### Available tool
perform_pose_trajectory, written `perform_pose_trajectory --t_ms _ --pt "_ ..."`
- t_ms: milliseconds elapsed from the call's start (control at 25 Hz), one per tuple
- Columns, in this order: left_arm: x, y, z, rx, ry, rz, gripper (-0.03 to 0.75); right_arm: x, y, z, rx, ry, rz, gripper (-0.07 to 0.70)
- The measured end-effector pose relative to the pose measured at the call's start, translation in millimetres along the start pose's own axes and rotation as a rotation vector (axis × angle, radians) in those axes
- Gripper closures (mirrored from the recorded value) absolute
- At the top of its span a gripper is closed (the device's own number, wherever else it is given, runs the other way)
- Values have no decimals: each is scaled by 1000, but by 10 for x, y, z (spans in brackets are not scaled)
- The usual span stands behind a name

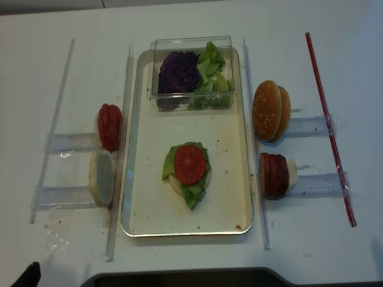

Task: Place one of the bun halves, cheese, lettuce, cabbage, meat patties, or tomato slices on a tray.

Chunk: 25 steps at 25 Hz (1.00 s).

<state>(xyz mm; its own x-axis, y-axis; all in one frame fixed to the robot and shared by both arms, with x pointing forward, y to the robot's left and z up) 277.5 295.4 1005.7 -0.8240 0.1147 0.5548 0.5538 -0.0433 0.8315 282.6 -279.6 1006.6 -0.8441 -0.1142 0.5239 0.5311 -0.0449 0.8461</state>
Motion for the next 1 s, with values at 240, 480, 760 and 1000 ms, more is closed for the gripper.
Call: perform_pose_trajectory --t_ms 240,480,760,1000 --pt "0 -3 0 0 0 2 243 0 0 0 0 0 0 227" --pt "0 -3 0 0 0 2 243 0 0 0 0 0 0 227" --pt "0 -3 0 -2 0 2 243 0 0 0 0 0 0 227" --pt "0 -3 0 -2 0 2 243 0 0 0 0 0 0 227"
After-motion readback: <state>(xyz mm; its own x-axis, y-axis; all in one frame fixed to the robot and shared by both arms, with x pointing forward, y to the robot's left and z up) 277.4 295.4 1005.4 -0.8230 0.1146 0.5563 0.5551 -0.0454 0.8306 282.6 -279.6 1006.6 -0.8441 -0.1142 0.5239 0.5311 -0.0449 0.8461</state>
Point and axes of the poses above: a point on each arm's last joint axis where the gripper is mounted, x pointing back along that axis away from the gripper, z along the wrist's bending axis when the last joint is at zero, y = z × x, the point moved 6 cm from there along -x, pointing out along that axis toward the gripper
